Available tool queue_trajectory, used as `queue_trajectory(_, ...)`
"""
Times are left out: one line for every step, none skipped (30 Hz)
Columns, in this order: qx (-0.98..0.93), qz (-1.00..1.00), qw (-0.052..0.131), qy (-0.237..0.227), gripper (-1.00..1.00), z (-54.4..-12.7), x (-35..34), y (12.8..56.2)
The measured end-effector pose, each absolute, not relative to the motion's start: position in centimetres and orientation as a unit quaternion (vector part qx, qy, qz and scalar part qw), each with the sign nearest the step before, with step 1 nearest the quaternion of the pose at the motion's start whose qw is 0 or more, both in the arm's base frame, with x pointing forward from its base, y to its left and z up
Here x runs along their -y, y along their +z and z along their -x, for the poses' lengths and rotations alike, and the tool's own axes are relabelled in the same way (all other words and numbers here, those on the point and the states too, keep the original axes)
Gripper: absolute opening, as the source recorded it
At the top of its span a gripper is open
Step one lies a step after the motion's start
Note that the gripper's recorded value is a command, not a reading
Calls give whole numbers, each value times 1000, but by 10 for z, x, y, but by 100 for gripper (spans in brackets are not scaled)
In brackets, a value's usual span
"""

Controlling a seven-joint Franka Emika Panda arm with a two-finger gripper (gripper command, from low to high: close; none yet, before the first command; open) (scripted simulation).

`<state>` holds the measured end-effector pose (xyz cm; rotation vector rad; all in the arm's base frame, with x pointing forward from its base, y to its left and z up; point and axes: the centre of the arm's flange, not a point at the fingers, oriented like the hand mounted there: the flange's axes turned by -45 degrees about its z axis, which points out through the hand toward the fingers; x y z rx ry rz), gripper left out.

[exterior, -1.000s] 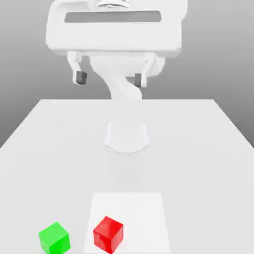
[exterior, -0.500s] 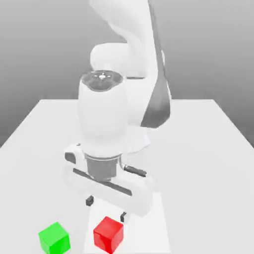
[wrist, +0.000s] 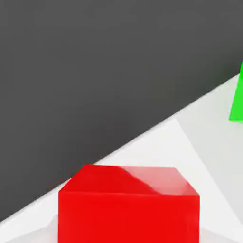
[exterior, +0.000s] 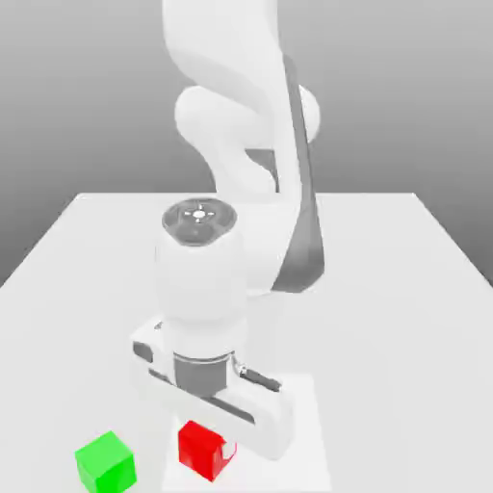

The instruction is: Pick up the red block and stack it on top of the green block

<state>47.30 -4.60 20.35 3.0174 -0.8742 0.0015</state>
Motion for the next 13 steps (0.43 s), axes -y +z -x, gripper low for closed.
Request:
queue_trajectory(294, -956, 1, 0, -100, -475, 61, 211)
queue_trajectory(313, -950, 1, 0, -100, -477, 81, 218)
queue_trajectory(334, -942, 2, 0, -100, -478, 102, 225)
queue_trajectory(356, -935, 1, 0, -100, -479, 124, 232)
queue_trajectory(377, -926, 1, 0, -100, -478, 146, 239)
queue_trajectory(388, -922, 0, 0, -100, -478, 158, 236)
queue_trajectory(394, -919, 0, 0, -100, -478, 164, 227)
queue_trajectory(397, -918, 0, 0, -100, -478, 167, 215)
queue_trajectory(398, -917, 0, 0, -100, -477, 168, 202)
queue_trajectory(399, -917, 0, 0, 100, -477, 169, 190)
queue_trajectory(399, -917, 0, 0, 100, -477, 169, 190)
queue_trajectory(399, -917, 0, 0, 100, -477, 169, 190)
queue_trajectory(399, -917, 0, 0, 100, -477, 169, 190)
